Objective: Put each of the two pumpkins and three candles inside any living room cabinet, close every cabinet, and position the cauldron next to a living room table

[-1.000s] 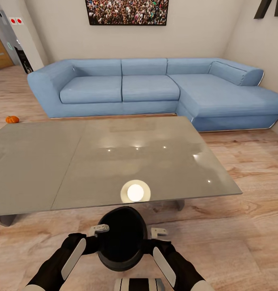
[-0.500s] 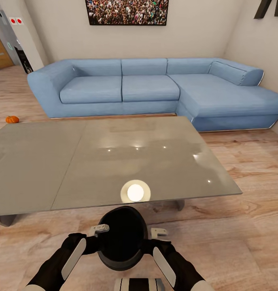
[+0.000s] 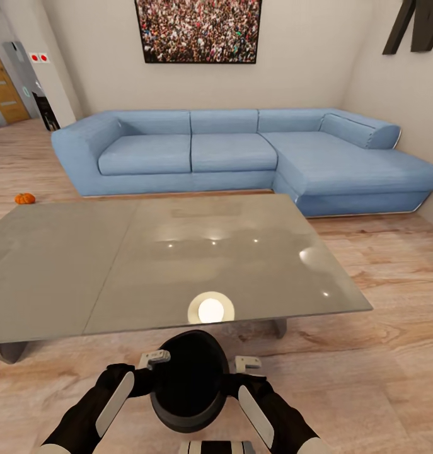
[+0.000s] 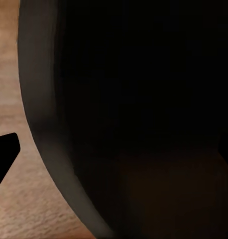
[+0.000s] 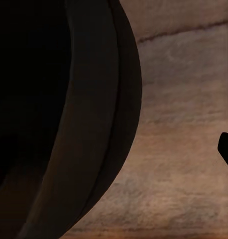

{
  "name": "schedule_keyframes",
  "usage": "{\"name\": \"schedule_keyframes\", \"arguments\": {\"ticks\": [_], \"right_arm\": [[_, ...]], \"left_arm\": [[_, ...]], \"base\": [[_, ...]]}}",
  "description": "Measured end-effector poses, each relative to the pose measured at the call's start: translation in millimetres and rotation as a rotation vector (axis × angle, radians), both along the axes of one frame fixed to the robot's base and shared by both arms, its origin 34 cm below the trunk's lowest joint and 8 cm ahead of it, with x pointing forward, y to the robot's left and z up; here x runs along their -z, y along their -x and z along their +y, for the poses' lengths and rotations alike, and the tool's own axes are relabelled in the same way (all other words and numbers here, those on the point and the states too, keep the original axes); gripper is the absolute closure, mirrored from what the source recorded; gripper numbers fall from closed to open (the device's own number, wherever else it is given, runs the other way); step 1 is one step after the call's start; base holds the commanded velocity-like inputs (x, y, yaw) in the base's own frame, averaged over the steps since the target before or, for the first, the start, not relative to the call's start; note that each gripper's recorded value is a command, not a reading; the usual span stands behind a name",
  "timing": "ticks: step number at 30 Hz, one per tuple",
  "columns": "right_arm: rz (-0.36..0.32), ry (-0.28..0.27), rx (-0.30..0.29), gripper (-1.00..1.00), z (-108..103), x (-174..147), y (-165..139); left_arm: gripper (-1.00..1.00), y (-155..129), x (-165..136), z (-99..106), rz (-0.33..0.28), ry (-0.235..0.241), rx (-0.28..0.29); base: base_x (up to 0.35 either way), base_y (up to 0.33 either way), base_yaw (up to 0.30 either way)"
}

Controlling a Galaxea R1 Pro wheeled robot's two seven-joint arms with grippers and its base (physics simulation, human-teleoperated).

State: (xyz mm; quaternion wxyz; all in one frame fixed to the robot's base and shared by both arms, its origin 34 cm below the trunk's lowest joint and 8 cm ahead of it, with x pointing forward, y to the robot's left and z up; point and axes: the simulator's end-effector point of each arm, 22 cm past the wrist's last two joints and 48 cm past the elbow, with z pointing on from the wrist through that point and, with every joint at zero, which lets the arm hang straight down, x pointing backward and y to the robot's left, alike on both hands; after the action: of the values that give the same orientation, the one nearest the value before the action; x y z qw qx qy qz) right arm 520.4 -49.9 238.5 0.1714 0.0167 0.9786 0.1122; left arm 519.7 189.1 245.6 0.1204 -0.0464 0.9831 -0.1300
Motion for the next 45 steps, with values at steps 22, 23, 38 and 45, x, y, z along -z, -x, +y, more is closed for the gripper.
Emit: {"name": "schedule_keyframes", "arguments": {"ticks": [22,23,38,45], "right_arm": [[-0.023,0.0,-0.001,-1.0,0.0,-11.2,-6.1],[-0.024,0.0,-0.001,-1.0,0.0,-11.3,-6.1],[-0.023,0.001,0.0,-1.0,-0.1,-11.1,-5.9],[-0.04,0.001,0.0,-1.0,-0.2,-18.8,-10.0]], "left_arm": [[-1.0,-6.1,-11.5,0.0,-0.024,0.001,0.001],[-1.0,-6.1,-11.5,0.0,-0.023,0.001,0.001],[-1.0,-7.3,-12.5,-0.1,-0.028,0.002,0.0],[-1.0,-14.0,-23.3,-1.5,-0.051,0.005,0.001]], "base": [[-0.034,0.012,0.0],[-0.05,0.015,0.0],[-0.065,0.019,0.0],[0.0,0.0,0.0]]}}
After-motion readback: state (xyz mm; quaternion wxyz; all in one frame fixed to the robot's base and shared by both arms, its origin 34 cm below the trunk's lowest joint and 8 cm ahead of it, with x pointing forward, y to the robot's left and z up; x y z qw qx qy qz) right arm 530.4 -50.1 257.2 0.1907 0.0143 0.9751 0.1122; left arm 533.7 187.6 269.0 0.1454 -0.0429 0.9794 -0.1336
